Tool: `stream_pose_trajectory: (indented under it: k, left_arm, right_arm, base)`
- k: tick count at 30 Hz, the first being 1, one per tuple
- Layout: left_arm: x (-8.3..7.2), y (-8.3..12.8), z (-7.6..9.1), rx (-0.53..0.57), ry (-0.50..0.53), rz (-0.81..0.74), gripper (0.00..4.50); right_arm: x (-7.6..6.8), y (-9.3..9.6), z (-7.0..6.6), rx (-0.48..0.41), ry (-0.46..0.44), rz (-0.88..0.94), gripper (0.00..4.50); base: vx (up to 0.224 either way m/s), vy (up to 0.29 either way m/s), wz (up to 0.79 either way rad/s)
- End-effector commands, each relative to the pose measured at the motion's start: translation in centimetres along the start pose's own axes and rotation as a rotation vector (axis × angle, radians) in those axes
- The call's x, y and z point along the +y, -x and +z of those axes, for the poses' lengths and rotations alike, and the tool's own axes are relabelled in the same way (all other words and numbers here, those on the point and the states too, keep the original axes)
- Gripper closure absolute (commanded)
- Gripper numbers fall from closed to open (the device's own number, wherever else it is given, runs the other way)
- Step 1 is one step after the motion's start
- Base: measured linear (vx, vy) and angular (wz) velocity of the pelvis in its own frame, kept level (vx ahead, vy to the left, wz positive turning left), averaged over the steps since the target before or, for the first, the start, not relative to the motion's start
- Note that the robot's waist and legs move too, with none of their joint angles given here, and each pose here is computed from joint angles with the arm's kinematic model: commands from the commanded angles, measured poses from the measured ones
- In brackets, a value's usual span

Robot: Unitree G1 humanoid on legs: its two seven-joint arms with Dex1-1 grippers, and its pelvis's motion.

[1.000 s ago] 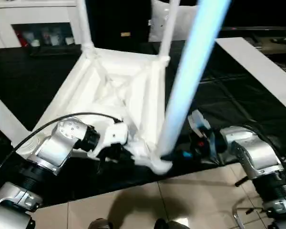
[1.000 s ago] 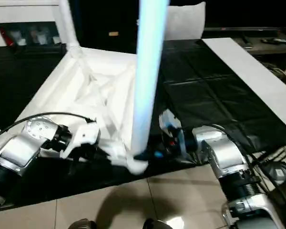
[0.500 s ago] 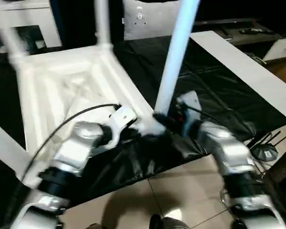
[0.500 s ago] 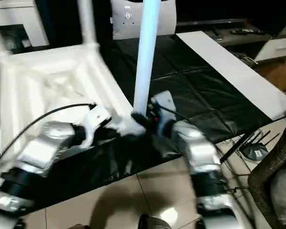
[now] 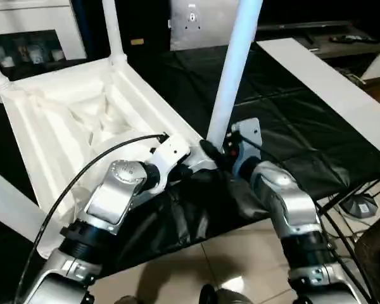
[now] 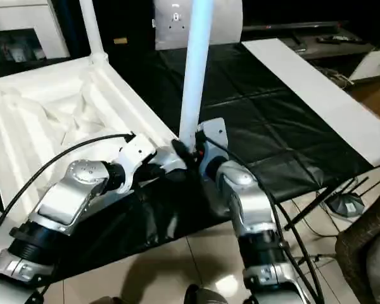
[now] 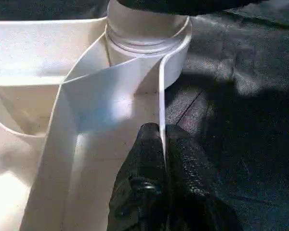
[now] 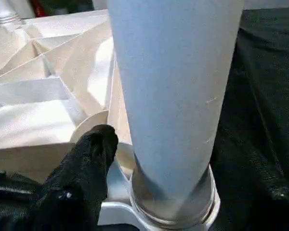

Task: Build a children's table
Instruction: Rotate leg to tighten

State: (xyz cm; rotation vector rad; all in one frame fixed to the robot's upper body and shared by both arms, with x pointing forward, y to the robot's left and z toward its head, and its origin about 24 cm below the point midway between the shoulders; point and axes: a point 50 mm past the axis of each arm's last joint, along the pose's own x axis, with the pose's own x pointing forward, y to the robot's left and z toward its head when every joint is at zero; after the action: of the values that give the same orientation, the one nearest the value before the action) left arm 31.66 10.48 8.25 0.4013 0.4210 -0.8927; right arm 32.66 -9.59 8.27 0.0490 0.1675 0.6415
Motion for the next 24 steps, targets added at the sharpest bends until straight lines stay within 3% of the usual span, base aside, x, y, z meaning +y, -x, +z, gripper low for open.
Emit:
stream_pose_trajectory:
  k: [1,5,7,11,21,22,24]
  left_arm:
    - [-0.1,0.3,0.6,-0.036,-0.064,-0.046,4.5]
    - [-0.1,0.7,0.1,-0.03,-0.095,-0.107,4.5]
    - [-0.2,1.0,-0.3,-0.04,-0.173,-0.209,4.5]
    - [-0.5,1.5,-0.8,-0.026,-0.224,-0.323,4.5]
    - [-0.6,3.2,-1.8,0.04,-0.378,-0.594,4.5]
    - [-0.6,3.3,-1.8,0.038,-0.384,-0.612,4.5]
    - [-0.6,3.4,-1.8,0.037,-0.392,-0.637,4.5]
  right_arm:
    - [0.7,0.5,-0.5,0.012,0.013,0.138,0.95]
    - [0.2,1.4,-0.1,0.011,0.056,0.234,0.55]
    - [-0.7,2.3,-0.1,0.051,0.16,0.324,0.43]
    - [-1.4,3.2,0.1,0.093,0.228,0.425,0.3]
    - [-2.0,5.4,0.3,0.197,0.268,0.773,0.3]
    - [-2.0,5.5,0.2,0.204,0.264,0.802,0.55]
    - [-2.0,5.6,0.2,0.214,0.254,0.841,0.55]
  base:
    - [0.0,0.0,0.0]
    - [0.0,0.0,0.0]
    - [0.0,0.0,0.0]
    - [0.0,0.0,0.0]
    - [0.0,0.0,0.0]
    - [0.0,0.0,0.0]
    - [0.0,0.0,0.0]
